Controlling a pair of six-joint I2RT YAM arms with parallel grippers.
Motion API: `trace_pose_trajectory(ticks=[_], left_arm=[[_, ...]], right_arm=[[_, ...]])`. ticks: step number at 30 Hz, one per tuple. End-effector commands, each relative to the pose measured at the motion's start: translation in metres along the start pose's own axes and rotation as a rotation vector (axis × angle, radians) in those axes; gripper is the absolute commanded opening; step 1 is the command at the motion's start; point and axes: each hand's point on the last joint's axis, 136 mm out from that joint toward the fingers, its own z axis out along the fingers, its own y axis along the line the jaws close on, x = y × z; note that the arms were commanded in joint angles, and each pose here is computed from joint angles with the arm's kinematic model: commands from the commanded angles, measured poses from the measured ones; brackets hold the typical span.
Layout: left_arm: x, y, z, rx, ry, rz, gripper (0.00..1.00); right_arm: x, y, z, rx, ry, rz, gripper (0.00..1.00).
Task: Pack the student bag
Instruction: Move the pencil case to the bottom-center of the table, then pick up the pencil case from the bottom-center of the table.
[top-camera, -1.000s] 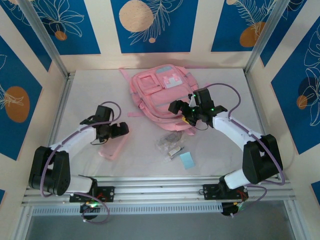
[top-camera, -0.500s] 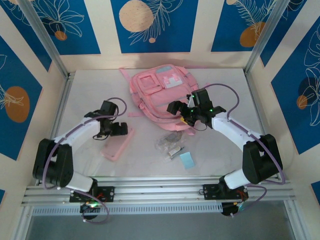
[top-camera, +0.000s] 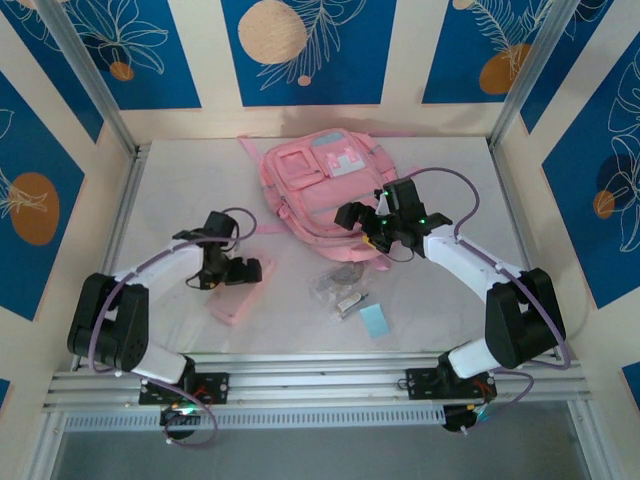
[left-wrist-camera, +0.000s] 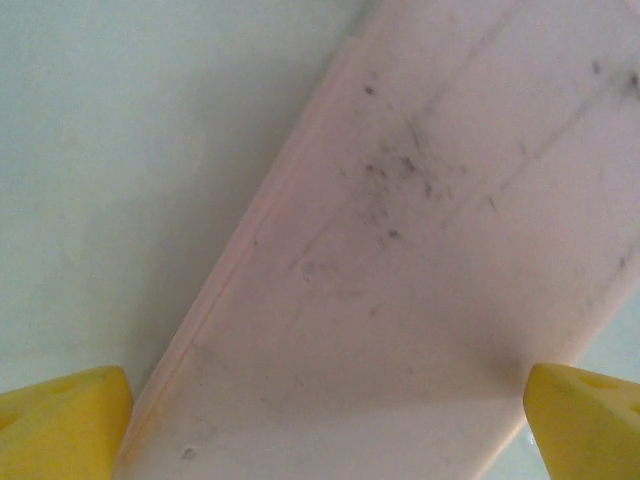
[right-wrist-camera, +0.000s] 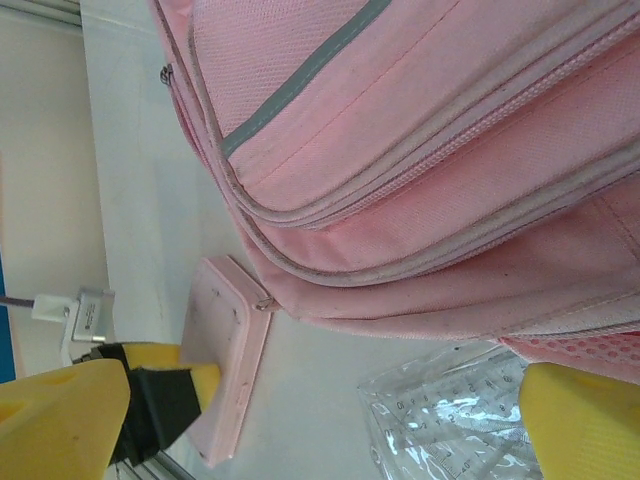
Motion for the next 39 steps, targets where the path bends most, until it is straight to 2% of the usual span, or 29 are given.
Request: trace_pose_trajectory(ticks=[1,7,12,15,24,26,31,36,39], left_arm=[[0.030,-0.011,-0.006,0.053,0.083,-0.027,1.00],[0.055,-0.025,-0.008,0.051,0.139,0.006,1.00],[0.067,-0.019,0.002,-0.053,0.175,0.079,1.00],[0.069,-0.014,0.009,-0.102,0.191,0.108,1.00],[0.068,-0.019,0.025,-0.119,0.209,0.140,1.00],[0.067,-0.021,0.026,-0.114,0.207,0.142,0.97],[0.045,-0.042,0.007,-0.041,0.120,0.150,0.90],[0.009,-0.091,-0.030,0.159,-0.024,0.195,0.81],[-0.009,-0.123,-0.054,0.307,-0.116,0.220,0.77]], right_arm=[[0.000,0.002,-0.003,-0.002,-0.012,0.002,1.00],[0.000,0.003,-0.004,0.000,-0.015,0.001,1.00],[0.000,0.003,-0.004,0.001,-0.017,0.000,1.00],[0.001,0.003,-0.006,0.002,-0.019,-0.004,1.00],[0.004,0.007,-0.010,-0.022,-0.020,-0.023,0.99],[0.005,0.008,-0.010,-0.030,-0.015,-0.033,0.99],[0.010,0.025,-0.012,-0.114,0.018,-0.089,0.99],[0.029,0.062,-0.011,-0.303,0.127,-0.182,0.99],[0.039,0.078,-0.007,-0.366,0.177,-0.225,0.97]])
